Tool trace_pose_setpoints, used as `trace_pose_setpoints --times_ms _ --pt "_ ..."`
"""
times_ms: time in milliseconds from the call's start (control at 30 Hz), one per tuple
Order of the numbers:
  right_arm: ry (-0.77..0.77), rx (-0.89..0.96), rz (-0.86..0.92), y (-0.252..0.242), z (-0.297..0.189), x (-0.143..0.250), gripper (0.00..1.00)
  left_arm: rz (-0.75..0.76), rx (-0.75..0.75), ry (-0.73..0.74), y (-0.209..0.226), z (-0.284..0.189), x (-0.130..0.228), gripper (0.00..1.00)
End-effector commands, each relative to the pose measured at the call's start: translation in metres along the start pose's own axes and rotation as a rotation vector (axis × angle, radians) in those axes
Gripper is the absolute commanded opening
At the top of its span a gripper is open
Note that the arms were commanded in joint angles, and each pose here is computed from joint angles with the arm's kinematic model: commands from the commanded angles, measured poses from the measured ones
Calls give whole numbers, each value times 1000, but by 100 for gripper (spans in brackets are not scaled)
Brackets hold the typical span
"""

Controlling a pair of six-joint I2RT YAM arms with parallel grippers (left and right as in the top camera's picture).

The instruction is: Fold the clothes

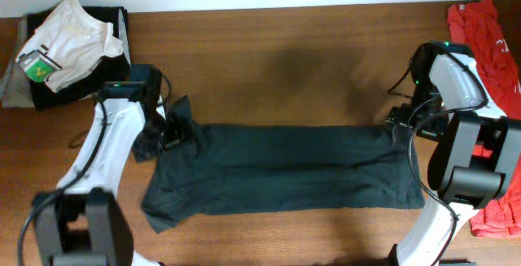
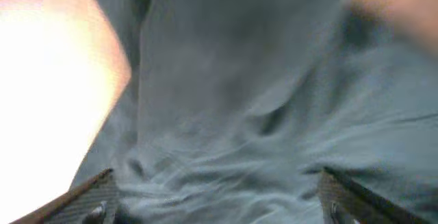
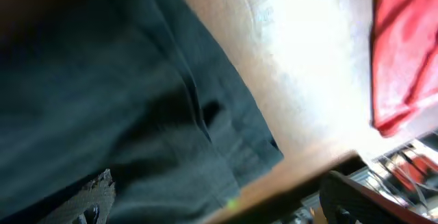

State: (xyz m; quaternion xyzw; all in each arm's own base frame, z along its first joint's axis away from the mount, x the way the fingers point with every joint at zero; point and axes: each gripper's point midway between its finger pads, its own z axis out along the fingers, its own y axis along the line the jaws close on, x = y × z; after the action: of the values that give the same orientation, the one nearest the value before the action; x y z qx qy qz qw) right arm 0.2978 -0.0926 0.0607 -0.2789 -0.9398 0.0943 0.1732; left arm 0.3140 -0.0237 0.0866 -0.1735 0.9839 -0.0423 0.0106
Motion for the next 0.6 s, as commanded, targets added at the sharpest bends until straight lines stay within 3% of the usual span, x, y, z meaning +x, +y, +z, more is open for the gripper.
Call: trace_pose_setpoints --times_ms 0,67,100,167,367,433,567 --pt "-37 -73 18 9 -13 -4 99 71 44 -121 -12 -11 -26 70" --pt "-35 -74 13 9 -12 -3 99 70 50 -136 -13 -4 -36 71" --pt "-35 -74 13 9 -12 -3 99 64 47 -130 -11 3 -39 78" --pt "-35 -74 13 9 -12 -3 99 72 38 -85 -7 22 -41 84" --pt "-36 -74 13 9 -12 -3 99 126 20 -43 -4 54 -48 84" --pt "-36 -74 12 9 -12 -3 99 126 25 -45 -5 53 -49 62" --pt "-37 -73 8 11 -13 -3 99 124 19 -29 -3 54 -45 3"
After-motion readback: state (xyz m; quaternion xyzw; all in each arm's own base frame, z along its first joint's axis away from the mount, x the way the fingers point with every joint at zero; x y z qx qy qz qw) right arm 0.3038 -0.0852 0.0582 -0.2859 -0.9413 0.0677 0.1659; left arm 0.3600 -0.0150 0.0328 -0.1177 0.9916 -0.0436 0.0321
